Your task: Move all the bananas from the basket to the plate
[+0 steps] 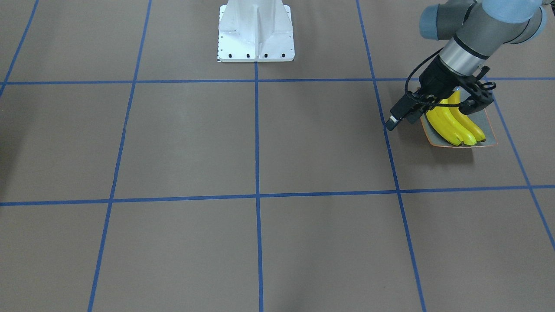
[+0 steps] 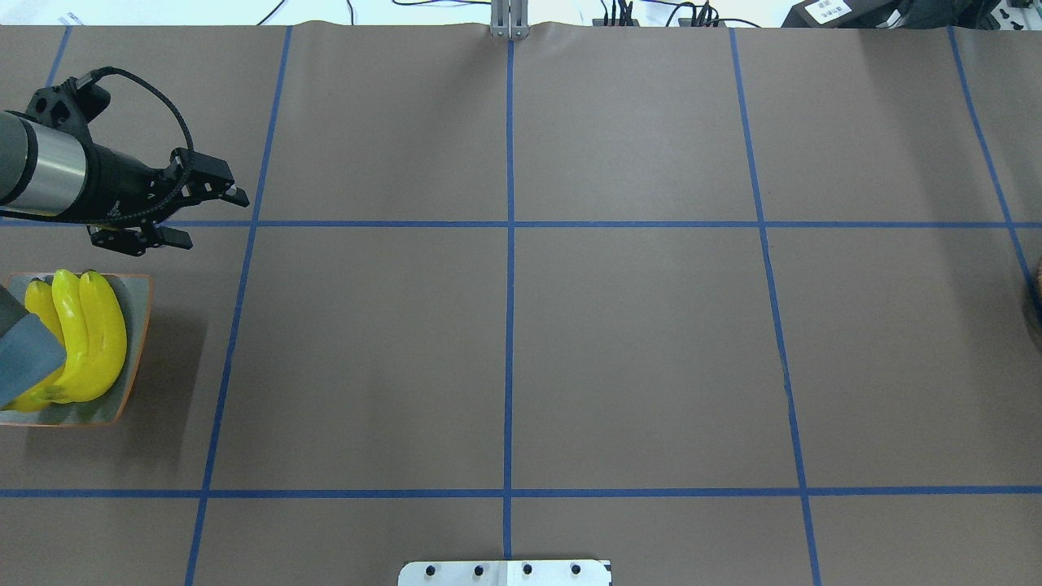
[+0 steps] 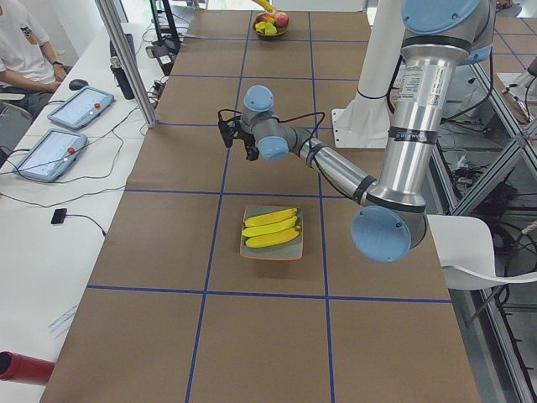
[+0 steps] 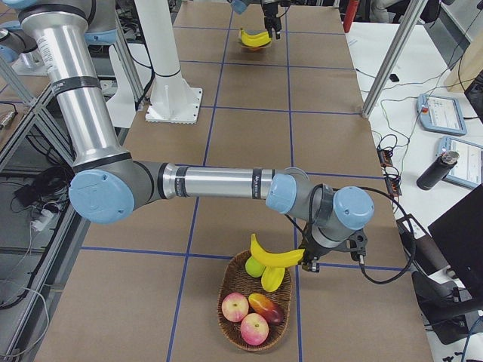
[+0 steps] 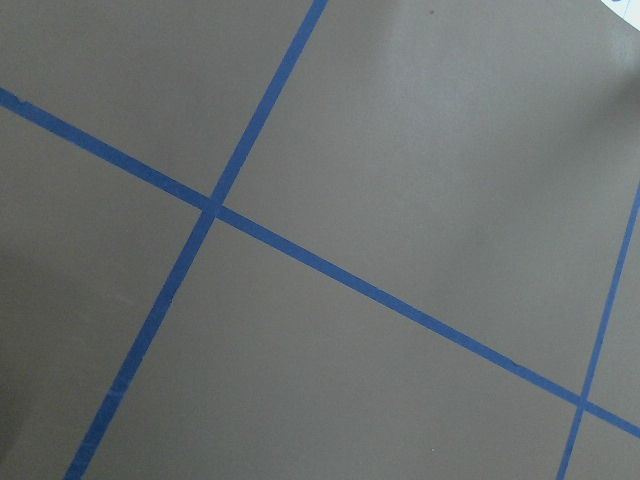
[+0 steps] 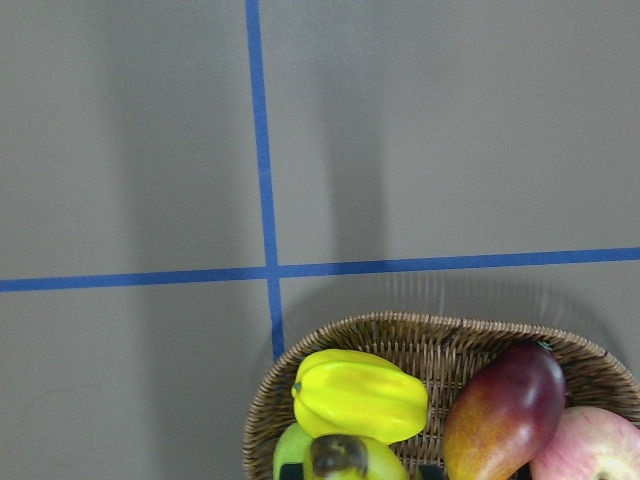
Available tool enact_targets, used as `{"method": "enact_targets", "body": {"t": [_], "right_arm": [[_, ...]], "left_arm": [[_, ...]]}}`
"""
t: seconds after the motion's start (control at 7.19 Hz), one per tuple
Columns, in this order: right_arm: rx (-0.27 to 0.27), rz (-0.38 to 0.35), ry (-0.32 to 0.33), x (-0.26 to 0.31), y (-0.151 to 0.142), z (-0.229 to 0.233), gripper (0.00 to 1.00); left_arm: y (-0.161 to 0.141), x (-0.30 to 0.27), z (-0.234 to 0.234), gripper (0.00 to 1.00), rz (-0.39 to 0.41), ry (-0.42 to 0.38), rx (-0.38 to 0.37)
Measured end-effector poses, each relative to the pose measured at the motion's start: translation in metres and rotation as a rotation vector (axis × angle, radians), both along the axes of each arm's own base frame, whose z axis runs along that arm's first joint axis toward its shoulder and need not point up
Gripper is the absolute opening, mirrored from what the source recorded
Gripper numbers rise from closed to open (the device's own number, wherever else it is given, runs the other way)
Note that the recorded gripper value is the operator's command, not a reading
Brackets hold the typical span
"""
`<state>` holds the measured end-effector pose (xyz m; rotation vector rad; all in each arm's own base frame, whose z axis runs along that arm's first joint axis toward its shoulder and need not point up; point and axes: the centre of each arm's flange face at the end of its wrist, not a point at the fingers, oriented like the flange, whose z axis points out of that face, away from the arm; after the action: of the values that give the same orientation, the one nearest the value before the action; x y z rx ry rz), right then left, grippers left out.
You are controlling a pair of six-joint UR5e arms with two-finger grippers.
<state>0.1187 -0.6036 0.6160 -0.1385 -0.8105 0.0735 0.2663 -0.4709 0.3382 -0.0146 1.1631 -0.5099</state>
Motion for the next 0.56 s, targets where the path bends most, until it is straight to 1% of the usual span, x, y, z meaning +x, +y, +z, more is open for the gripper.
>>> {"method": "enact_targets", "body": {"t": [0.14, 0.42, 0.56], "right_arm": [[-0.027, 0.045, -0.018, -0.015, -0.008, -0.022, 0.00], [-0.109, 0.135, -0.061, -0.062, -0.020, -0.070, 0.00], [-0.146, 0.177, -0.073, -0.091, -0.028, -0.096, 0.00]], "left_arm": [[-0.003, 0.004, -0.006, 1.00, -0.005, 0.011, -0.007], [-0.012, 0.018, -0.033, 1.00, -0.027, 0.060, -0.047], [-0.013, 0.030, -0.050, 1.00, -0.032, 0.091, -0.073]]}}
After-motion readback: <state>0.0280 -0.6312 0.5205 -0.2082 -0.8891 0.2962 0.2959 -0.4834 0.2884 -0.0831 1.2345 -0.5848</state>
